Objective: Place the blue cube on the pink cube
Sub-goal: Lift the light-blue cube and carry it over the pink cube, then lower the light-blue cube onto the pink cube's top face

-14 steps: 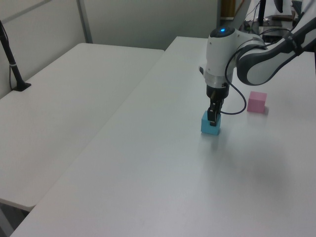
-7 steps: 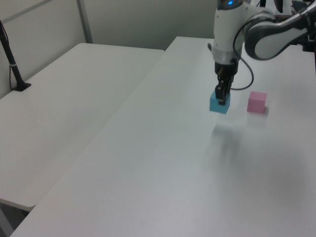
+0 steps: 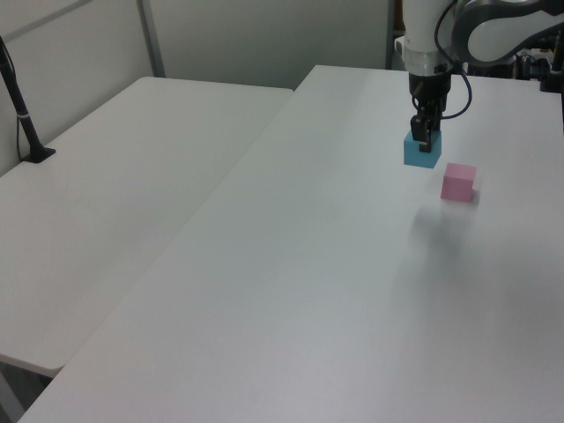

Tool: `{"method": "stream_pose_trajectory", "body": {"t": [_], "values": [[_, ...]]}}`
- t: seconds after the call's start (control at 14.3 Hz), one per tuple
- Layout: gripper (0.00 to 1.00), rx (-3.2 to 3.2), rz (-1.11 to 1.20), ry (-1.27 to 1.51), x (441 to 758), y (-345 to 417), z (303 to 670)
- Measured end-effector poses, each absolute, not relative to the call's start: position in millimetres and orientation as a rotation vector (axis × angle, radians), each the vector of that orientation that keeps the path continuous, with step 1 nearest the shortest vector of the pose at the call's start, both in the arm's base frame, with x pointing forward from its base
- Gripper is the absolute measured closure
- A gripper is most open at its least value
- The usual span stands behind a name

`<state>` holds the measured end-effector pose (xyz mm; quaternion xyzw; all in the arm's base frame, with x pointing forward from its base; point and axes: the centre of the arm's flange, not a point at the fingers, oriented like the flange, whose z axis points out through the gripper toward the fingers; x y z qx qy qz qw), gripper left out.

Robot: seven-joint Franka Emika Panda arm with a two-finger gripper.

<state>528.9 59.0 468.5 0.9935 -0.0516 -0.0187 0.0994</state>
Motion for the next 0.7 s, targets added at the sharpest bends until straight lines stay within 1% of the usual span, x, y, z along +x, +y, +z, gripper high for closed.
{"method": "stream_pose_trajectory", "body": {"t": [0.42, 0.7], "values": [[0.45, 2.927, -0.160, -0.103, 511.5, 7.2, 445.9], [0.45, 2.935, -0.133, -0.081, 496.2, -15.7, 438.7]]}}
